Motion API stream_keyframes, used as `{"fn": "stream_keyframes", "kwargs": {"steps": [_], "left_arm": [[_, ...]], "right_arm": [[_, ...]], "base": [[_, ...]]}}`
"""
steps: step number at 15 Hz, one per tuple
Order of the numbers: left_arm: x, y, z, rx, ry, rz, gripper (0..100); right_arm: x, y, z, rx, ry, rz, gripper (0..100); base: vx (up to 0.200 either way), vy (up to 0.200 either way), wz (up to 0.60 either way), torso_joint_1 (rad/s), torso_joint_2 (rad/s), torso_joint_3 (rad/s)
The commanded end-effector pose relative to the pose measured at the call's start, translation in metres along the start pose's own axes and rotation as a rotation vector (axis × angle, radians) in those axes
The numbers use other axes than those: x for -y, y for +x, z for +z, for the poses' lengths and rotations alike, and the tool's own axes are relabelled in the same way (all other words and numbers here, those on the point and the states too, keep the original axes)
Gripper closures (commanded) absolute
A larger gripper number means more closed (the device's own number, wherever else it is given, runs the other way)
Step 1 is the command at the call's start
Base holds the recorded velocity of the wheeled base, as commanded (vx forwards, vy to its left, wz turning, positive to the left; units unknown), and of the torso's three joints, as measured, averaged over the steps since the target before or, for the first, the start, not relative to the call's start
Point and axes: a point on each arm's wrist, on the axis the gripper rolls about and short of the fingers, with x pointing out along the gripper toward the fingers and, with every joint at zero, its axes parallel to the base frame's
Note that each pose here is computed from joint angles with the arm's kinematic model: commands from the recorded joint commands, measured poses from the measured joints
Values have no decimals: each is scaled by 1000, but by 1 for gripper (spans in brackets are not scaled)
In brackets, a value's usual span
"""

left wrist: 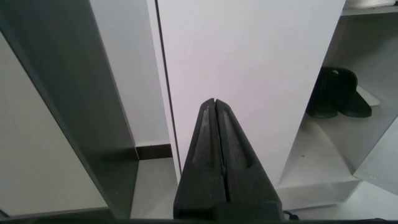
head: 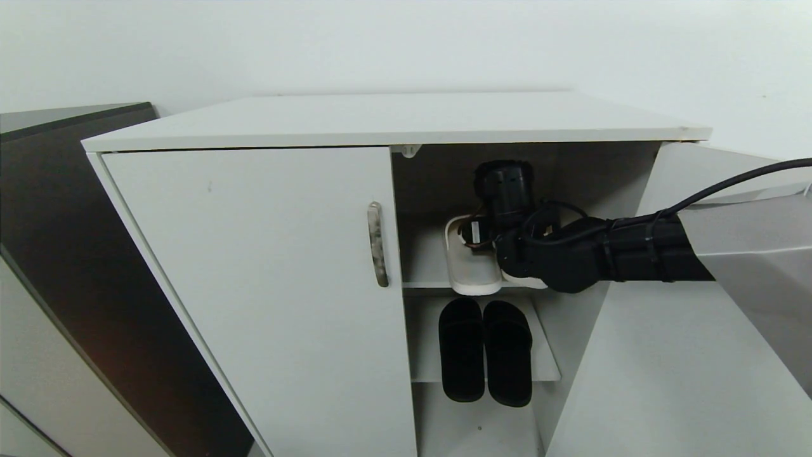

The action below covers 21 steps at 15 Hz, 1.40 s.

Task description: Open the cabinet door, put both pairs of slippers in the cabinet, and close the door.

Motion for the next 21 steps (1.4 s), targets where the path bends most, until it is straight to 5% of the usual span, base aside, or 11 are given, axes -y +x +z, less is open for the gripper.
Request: {"fn": "stream_keyframes", "kwargs": {"steps": [1,4,8,9,21], "left_arm": [[0,0,0,0,0,0,100],[0,0,0,0,0,0,100],[0,0,0,0,0,0,100],[0,0,0,0,0,0,100],[0,0,0,0,3,0,100]], "right_arm": [[8,-28,12,15,10,19,0],[14,-76,20,28,2,82,0],[21,-142,-4,39,-37,130,0],[24,-151,-13,45,-37,150,100],[36,-164,-38,62,-19,205,100]], "base": [[0,0,0,0,0,0],[0,0,0,0,0,0],[0,0,0,0,0,0],[0,0,0,0,0,0],[0,0,0,0,0,0]]}}
